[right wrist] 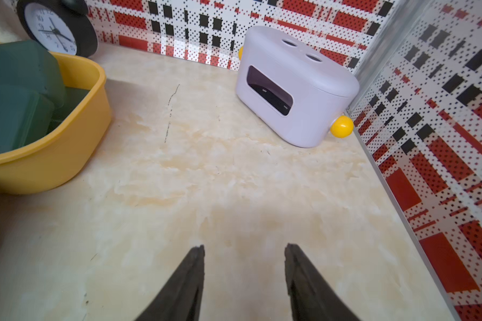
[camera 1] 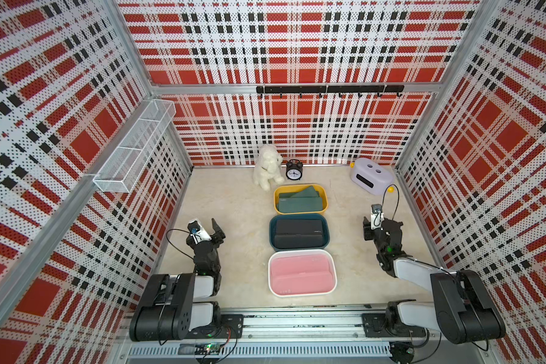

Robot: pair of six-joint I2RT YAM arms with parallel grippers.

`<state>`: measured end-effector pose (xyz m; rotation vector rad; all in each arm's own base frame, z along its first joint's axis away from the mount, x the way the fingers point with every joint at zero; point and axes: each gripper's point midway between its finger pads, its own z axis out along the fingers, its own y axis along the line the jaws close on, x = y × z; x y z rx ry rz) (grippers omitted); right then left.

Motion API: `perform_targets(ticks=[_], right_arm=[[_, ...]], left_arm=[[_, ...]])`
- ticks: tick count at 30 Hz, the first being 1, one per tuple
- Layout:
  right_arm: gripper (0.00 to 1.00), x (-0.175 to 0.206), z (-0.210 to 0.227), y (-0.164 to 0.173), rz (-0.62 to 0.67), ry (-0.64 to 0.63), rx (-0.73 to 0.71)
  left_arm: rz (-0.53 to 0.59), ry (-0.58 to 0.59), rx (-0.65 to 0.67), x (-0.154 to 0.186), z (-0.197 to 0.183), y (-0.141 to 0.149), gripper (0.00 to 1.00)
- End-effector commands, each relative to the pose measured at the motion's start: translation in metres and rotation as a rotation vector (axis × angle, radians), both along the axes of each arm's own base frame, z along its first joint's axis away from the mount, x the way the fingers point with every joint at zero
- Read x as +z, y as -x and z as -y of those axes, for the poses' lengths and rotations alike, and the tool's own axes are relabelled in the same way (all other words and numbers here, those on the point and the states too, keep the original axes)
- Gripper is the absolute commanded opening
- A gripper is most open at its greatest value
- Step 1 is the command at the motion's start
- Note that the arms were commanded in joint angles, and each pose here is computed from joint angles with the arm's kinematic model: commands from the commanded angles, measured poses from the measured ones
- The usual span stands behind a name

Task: Place the pencil cases by color into the storage box
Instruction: Reset both arms

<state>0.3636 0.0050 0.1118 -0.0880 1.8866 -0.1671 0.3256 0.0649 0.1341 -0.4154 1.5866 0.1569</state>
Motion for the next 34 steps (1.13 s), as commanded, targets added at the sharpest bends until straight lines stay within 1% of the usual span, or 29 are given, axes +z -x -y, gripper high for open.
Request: perform_targets(ticks=[1, 2, 3, 4, 5, 6, 7, 8, 9, 10, 11, 12, 13, 14, 15, 34], right_arm=[[0.52, 0.044, 0.005, -0.004, 0.245, -0.108, -0.029], [0.52, 0.044, 0.007, -0.001, 0.277, -0.105, -0.036], [0.52, 0.040, 0.011, 0.001, 0.293, -0.118, -0.056], [0.52, 0.036, 0.017, 0.001, 0.304, -0.130, -0.083], [0.52, 0.033, 0.019, -0.001, 0.306, -0.134, -0.089], [0.52, 0.028, 0.017, -0.006, 0.288, -0.133, -0.078], [0.52, 0.024, 0.012, -0.015, 0.254, -0.122, -0.050], [0.53, 0.017, 0.007, -0.025, 0.187, -0.113, -0.026], [0.56, 0.010, 0.006, -0.032, 0.128, -0.122, -0.015], [0.59, 0.013, 0.007, -0.031, 0.160, -0.142, 0.007], [0.63, 0.012, 0.007, -0.031, 0.161, -0.138, 0.007], [0.67, 0.011, 0.007, -0.031, 0.145, -0.140, 0.005], [0.75, 0.011, 0.007, -0.030, 0.144, -0.140, 0.003], [0.95, 0.013, 0.007, -0.030, 0.157, -0.139, 0.007], [1.00, 0.013, 0.007, -0.030, 0.156, -0.138, 0.006], [1.00, 0.012, 0.007, -0.030, 0.147, -0.136, 0.000]], left_arm=[[0.133, -0.042, -0.083, 0.030, 0.011, -0.018, 0.82], [0.179, -0.052, -0.111, 0.037, 0.016, -0.020, 0.82], [0.198, -0.074, -0.160, 0.038, 0.024, -0.022, 0.82], [0.150, -0.079, -0.173, 0.032, 0.026, -0.025, 0.82], [0.108, -0.072, -0.150, 0.026, 0.023, -0.028, 0.82], [0.105, -0.064, -0.133, 0.025, 0.020, -0.031, 0.82], [0.117, -0.067, -0.144, 0.027, 0.023, -0.035, 0.83], [0.114, -0.073, -0.163, 0.027, 0.026, -0.039, 0.83], [0.094, -0.076, -0.170, 0.025, 0.028, -0.043, 0.84], [0.090, -0.080, -0.164, 0.024, 0.028, -0.043, 0.85], [0.092, -0.080, -0.162, 0.025, 0.028, -0.043, 0.85], [0.090, -0.082, -0.163, 0.024, 0.028, -0.043, 1.00], [0.092, -0.081, -0.163, 0.025, 0.028, -0.043, 0.99], [0.092, -0.082, -0.163, 0.025, 0.028, -0.043, 0.99], [0.092, -0.082, -0.162, 0.025, 0.028, -0.042, 0.99], [0.091, -0.084, -0.160, 0.025, 0.029, -0.043, 0.99]])
